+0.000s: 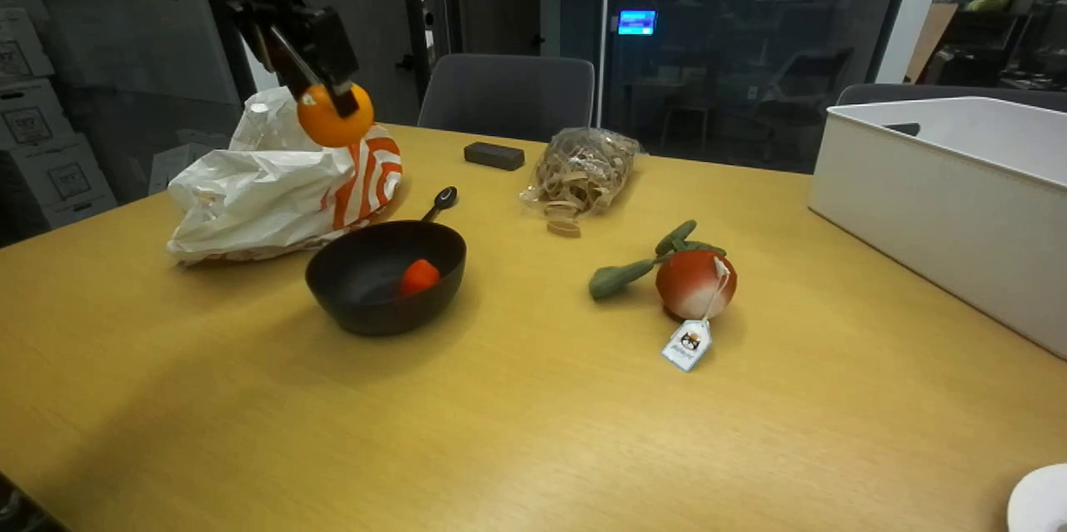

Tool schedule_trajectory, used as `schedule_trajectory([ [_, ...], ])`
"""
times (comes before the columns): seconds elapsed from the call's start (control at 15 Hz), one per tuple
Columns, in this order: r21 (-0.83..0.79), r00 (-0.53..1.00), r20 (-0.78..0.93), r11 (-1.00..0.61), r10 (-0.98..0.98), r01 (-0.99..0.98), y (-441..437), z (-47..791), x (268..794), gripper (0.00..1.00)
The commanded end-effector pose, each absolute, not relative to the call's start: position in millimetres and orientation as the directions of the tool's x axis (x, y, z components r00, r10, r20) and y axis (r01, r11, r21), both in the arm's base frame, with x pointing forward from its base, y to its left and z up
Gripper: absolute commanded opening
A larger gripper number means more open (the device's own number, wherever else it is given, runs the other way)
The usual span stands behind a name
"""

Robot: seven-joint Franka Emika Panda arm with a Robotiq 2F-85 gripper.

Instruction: Move the black bowl closer to the plastic bag and move all the objects in it to the plastic bag

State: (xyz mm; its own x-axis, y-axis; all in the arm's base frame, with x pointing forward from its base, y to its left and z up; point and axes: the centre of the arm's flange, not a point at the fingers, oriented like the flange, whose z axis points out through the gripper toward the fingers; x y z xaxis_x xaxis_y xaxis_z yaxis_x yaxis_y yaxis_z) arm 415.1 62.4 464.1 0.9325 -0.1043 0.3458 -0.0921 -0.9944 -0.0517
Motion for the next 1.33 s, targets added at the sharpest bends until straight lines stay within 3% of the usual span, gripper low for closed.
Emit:
schedule_trajectory([
  [0.0,-0.063,0.917,0.397,-0.995,0.043,0.074,111,478,394,0.53],
  [0.6,0.048,0.85,0.403,-0.936,0.338,0.349,223,443,382,0.53],
  [1.27,0.25,0.75,0.477,-0.889,0.458,0.383,258,393,446,0.53],
])
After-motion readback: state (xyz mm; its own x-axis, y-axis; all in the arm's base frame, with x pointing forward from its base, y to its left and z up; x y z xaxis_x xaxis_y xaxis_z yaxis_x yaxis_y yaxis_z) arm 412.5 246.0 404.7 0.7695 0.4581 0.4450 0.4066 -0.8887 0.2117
